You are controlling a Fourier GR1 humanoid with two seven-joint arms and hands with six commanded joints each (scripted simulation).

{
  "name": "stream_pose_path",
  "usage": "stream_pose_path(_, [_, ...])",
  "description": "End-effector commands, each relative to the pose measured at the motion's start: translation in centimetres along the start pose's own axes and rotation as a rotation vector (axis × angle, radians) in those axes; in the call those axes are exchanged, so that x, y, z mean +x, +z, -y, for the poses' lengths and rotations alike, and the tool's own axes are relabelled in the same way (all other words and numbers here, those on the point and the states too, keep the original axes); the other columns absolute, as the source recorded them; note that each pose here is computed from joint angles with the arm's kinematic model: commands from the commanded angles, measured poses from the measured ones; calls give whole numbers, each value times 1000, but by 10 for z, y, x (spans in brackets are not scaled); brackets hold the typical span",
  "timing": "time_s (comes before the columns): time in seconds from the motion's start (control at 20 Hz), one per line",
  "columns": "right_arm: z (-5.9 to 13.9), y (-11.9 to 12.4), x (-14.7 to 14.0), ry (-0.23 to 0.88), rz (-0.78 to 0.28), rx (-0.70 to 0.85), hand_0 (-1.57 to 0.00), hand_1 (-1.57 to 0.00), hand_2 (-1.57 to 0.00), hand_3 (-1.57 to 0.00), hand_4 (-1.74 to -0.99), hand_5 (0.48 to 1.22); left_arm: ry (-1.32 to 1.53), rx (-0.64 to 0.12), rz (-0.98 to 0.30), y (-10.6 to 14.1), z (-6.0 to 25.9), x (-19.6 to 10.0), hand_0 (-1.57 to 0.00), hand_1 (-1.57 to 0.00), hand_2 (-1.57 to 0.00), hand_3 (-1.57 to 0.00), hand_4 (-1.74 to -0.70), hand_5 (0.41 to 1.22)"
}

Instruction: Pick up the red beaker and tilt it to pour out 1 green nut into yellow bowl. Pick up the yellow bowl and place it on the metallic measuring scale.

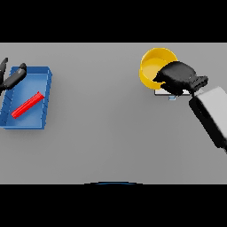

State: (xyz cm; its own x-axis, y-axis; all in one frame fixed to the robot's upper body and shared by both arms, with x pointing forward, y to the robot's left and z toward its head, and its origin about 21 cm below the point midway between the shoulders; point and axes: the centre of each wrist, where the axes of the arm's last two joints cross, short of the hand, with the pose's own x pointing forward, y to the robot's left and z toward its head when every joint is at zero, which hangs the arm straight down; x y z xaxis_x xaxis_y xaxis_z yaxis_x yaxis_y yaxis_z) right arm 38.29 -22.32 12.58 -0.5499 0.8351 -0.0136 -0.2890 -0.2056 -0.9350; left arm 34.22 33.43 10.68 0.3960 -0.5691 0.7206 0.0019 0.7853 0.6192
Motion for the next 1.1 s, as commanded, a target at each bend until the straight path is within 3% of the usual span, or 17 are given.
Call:
stream_pose_path(0.0, [-2,0,-7,-2,-2,-4,-1570,-1571,-1540,-1143,-1741,1221,-5,0,-2,-1,-1,1,1,1,1,1,-737,730])
stream_pose_path(0.3, [-23,-7,-40,-45,-118,4,-1571,-1571,-1500,-1169,-1741,1221,-17,1,-11,2,-2,1,1,1,1,1,-719,725])
stream_pose_path(0.65, [-43,-16,-62,-123,-179,28,-1571,-1571,-1418,-1349,-1741,1221,-20,2,-24,0,1,1,1,1,1,1,-725,710])
stream_pose_path(0.8, [-47,-20,-62,-165,-189,54,-1528,-1571,-1382,-1440,-1741,1221,-15,2,-15,1,-1,-2,1,1,1,1,-729,713])
stream_pose_path(0.9, [-49,-20,-63,-174,-181,56,-1417,-1571,-1363,-1487,-1741,1221,-20,-4,-17,3,2,-2,1,1,1,1,-727,712])
stream_pose_path(1.0, [-46,-21,-65,-173,-180,76,-1397,-1571,-1385,-1363,-1741,1221,-18,-9,-25,2,2,-2,1,1,1,1,-727,715])
stream_pose_path(1.05, [-48,-20,-67,-182,-179,73,-1332,-1459,-1423,-1198,-1741,1221,-13,-11,-33,0,0,-3,1,1,1,1,-729,717])
